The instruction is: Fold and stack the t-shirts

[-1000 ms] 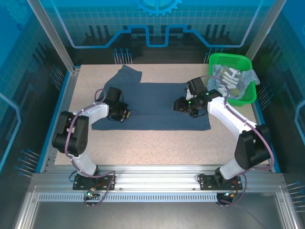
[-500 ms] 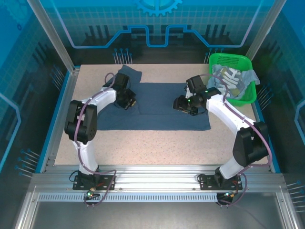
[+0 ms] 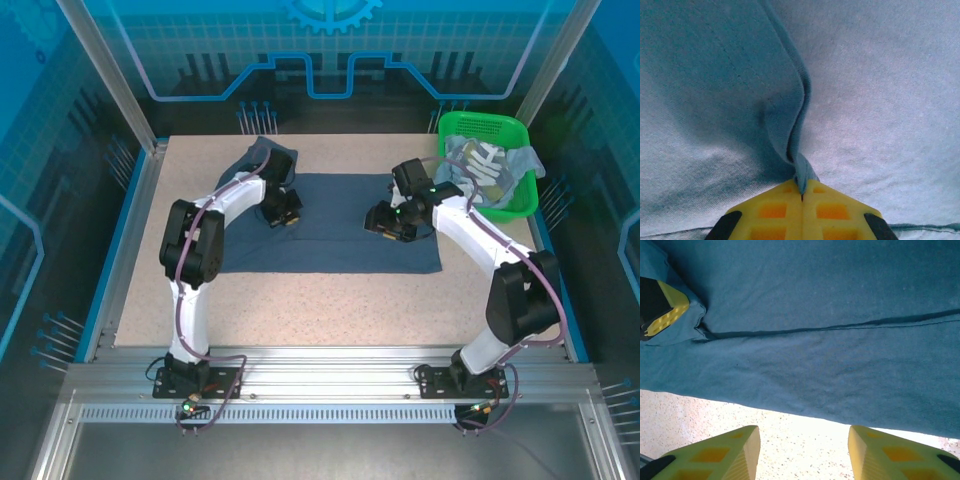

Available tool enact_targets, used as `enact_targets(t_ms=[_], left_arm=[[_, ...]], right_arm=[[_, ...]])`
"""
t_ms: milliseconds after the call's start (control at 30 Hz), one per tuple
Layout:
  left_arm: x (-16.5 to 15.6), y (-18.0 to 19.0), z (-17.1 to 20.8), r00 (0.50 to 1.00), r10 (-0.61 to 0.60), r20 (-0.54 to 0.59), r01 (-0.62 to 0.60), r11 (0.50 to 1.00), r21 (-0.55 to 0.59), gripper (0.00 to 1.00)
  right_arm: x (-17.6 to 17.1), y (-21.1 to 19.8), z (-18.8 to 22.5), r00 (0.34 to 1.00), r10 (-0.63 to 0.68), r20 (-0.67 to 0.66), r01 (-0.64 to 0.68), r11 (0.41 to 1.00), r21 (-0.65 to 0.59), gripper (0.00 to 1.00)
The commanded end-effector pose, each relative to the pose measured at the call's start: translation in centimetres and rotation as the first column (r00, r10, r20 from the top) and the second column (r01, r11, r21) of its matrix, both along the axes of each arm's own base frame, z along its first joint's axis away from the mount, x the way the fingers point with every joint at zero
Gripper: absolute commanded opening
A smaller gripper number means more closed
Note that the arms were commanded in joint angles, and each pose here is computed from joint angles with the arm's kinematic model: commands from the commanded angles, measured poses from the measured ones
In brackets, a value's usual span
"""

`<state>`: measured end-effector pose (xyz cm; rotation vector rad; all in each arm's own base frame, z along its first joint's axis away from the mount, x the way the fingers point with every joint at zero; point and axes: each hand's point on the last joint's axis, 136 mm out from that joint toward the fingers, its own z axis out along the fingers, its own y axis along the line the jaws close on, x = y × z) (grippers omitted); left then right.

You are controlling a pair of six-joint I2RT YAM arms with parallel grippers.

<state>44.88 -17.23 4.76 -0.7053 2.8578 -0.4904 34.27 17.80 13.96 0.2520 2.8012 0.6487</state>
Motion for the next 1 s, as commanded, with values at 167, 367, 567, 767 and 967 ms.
enact_targets(t_ms=[167, 367, 567, 767, 967], left_arm=[[1.6, -1.8, 1.2, 0.991, -0.112, 0.073, 0.114, 0.993, -0.026, 0.02], [1.5, -1.6, 0.6, 0.993, -0.111, 0.046, 0.111, 0.994, -0.011, 0.2], [2.6, -0.7, 5.4, 0.986, -0.042, 0.163, 0.041, 0.999, 0.009, 0.47], [-0.8, 2.4, 8.2, 0.976, 0.144, 0.163, -0.141, 0.99, -0.031, 0.45], [-6.7, 6.2, 5.3, 0.924, 0.383, -0.01, -0.381, 0.914, -0.137, 0.32]], right_arm=[[0.2, 0.0, 0.3, 1.0, -0.001, -0.018, 0.001, 1.0, 0.008, 0.5], [0.3, 0.1, 0.5, 1.0, -0.001, -0.018, 0.001, 1.0, 0.011, 0.5], [0.2, -0.4, 0.7, 1.0, -0.02, 0.001, 0.02, 1.0, -0.004, 0.49], [1.3, 0.3, 4.0, 0.978, -0.083, 0.193, 0.057, 0.989, 0.139, 0.47], [2.6, -1.9, 4.2, 0.967, -0.141, 0.21, 0.124, 0.988, 0.093, 0.46]])
